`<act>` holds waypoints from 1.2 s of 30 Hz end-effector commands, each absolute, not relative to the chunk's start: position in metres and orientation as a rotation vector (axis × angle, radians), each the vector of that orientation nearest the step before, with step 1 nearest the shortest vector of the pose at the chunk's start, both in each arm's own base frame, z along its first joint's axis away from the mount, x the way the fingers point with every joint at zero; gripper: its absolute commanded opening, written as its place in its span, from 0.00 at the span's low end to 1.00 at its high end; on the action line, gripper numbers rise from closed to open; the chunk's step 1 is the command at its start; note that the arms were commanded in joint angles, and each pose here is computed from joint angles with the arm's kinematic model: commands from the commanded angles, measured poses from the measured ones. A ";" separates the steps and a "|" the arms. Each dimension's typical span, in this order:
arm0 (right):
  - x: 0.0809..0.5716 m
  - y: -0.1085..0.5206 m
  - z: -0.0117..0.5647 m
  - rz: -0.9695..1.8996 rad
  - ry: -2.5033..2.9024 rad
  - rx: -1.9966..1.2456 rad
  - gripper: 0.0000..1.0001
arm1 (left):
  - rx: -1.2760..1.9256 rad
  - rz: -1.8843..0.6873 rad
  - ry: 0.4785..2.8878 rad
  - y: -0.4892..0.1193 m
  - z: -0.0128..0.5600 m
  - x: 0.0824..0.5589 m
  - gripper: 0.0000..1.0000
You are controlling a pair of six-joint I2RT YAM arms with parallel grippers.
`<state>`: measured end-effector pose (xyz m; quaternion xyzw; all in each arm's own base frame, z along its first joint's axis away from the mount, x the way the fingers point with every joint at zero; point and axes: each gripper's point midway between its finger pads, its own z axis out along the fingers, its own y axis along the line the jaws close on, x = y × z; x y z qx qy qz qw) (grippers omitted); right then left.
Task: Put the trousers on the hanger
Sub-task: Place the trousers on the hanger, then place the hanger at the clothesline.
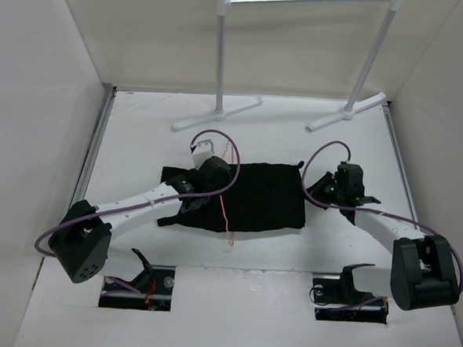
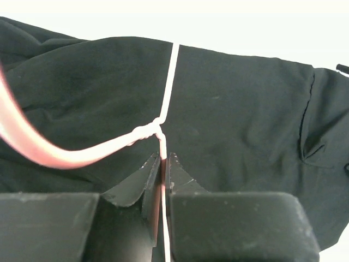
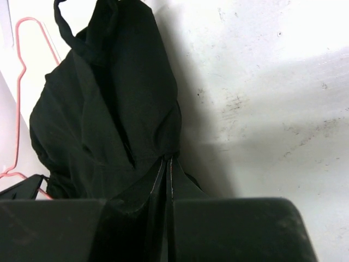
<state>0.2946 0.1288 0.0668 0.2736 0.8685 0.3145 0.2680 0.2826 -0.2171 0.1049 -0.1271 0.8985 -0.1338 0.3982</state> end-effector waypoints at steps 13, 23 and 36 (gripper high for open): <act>0.303 0.123 0.106 0.836 2.240 0.723 0.54 | -0.175 -0.423 2.021 -0.253 0.248 0.304 0.00; 0.275 0.127 0.295 0.883 1.904 0.361 0.70 | -0.011 -0.499 1.840 -0.267 0.407 0.294 0.00; 0.213 0.254 0.449 1.318 1.634 -0.208 0.77 | 0.136 -0.686 1.797 -0.321 0.471 0.280 0.00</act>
